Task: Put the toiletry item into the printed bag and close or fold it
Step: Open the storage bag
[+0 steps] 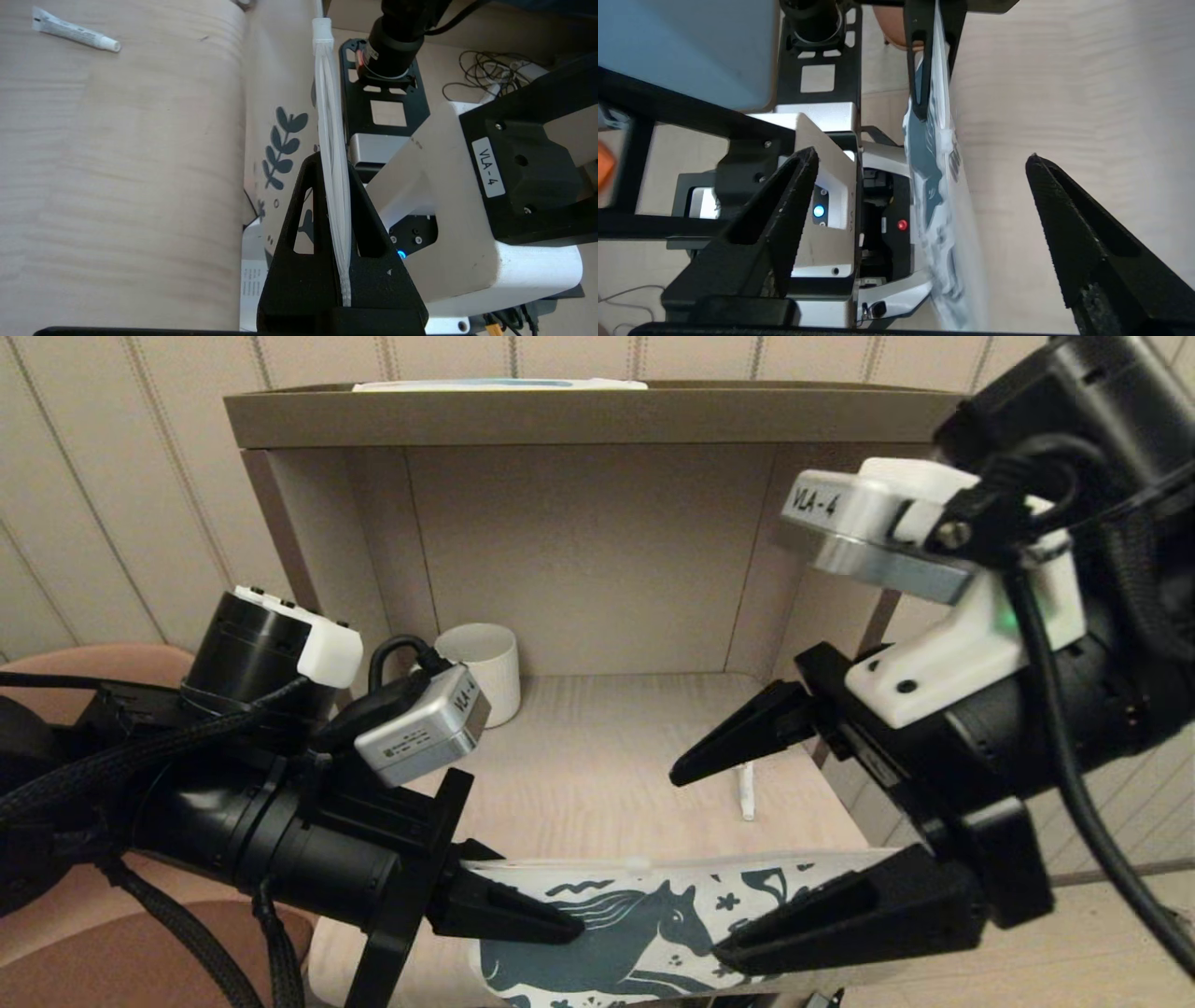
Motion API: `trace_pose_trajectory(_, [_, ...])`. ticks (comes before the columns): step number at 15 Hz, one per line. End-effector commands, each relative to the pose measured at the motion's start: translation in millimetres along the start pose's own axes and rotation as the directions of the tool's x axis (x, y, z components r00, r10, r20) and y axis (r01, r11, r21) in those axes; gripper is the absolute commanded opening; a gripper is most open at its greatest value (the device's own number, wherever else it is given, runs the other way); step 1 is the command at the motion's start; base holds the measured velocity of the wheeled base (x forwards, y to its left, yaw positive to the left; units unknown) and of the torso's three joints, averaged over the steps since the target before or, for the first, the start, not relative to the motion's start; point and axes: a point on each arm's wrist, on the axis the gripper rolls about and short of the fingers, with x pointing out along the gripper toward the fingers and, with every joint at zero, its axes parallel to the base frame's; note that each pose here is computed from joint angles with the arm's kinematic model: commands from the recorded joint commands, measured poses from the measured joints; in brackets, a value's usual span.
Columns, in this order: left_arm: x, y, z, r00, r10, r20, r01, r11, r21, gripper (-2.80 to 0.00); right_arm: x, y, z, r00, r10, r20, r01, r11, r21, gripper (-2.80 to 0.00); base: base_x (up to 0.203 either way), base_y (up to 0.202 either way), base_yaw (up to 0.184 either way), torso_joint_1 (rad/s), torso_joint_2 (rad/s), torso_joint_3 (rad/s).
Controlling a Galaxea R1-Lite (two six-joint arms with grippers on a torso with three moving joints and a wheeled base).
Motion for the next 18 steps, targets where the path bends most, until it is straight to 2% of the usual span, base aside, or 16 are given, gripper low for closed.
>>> trace_pose_trajectory(1, [0,0.5,0,1.000,-0.004,0.000,0.004,1.000,0.000,-2.80,11,-5,-5,0.999,0.027,-0.018,-0.026,1.000,0.015,0.00,0.000,0.000,0.000,0.000,0.00,0.000])
trace_pose_trajectory(5, [3,3.5,-2,1.000,-0.002,-0.002,0.002,1.000,-0.006,-2.80,31,-13,-11,0.998,0.060,0.001,-0.060,0.998,-0.003,0.00,0.000,0.000,0.000,0.000,0.00,0.000])
trace_pose_trajectory(18, [3,3.3,-4,1.000,0.000,-0.006,0.000,1.000,-0.008,-2.80,31,-14,-15,0.999,0.054,-0.006,-0.054,0.999,0.005,0.00,0.000,0.000,0.000,0.000,0.00,0.000])
